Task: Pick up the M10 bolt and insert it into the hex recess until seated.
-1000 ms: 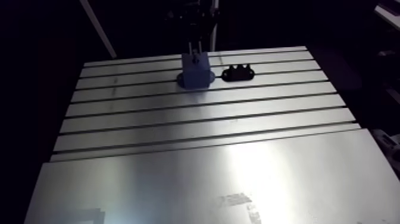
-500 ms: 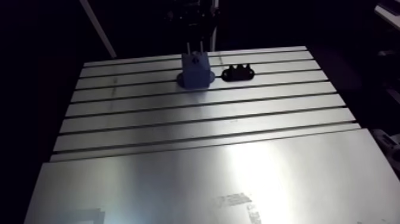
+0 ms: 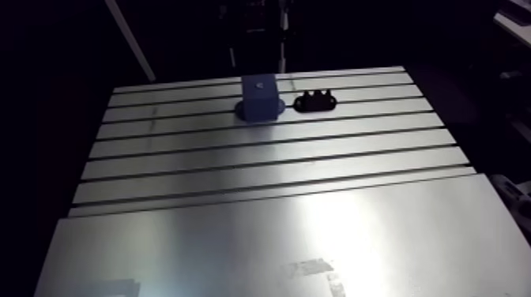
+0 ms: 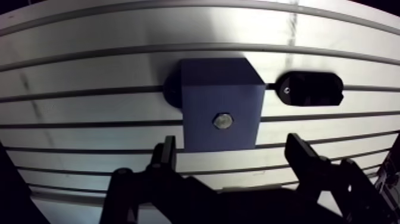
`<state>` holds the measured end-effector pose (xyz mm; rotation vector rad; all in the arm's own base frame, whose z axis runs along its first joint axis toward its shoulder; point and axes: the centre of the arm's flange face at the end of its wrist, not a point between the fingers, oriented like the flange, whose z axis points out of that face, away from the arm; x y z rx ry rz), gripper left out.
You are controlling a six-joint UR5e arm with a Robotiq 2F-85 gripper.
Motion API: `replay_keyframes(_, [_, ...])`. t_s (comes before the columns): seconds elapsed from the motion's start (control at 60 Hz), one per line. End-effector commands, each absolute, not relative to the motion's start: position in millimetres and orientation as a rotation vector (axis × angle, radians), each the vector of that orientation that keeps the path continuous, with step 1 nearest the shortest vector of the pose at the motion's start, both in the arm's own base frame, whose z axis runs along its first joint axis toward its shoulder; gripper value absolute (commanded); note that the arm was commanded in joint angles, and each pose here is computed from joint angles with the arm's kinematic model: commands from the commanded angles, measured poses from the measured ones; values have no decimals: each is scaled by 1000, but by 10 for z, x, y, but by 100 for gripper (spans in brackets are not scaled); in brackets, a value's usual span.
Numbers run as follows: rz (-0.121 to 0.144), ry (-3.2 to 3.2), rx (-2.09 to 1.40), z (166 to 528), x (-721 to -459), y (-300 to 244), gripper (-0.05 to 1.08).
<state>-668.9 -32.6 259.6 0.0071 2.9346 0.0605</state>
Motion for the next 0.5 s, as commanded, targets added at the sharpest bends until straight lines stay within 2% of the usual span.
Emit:
replay_keyframes(0.017, [60,2969,7,2794,-6678,-344,1])
replay_keyframes(0.083, [63,2979,12,2864,-6665,-345,7])
replay_keyframes(0.1, [66,2983,10,2898,-6654,-346,22])
replay_keyframes(0.117, [66,2983,8,2900,-6644,-347,47])
replay_keyframes(0.133, [66,2983,8,2900,-6644,-347,47])
replay_keyframes(0.15, [62,2982,12,2894,-6640,-341,72])
replay_keyframes(0.167, [62,2982,12,2894,-6640,-341,72])
replay_keyframes(0.183, [57,2979,11,2879,-6638,-343,88])
replay_keyframes(0.2, [57,2979,11,2879,-6638,-343,88])
replay_keyframes(0.217, [58,2977,6,2856,-6629,-352,96])
replay_keyframes(0.283, [63,2969,7,2804,-6603,-344,104])
replay_keyframes(0.35, [61,2965,5,2774,-6594,-343,107])
replay_keyframes(0.5, [61,2967,-6,2738,-6602,-333,108])
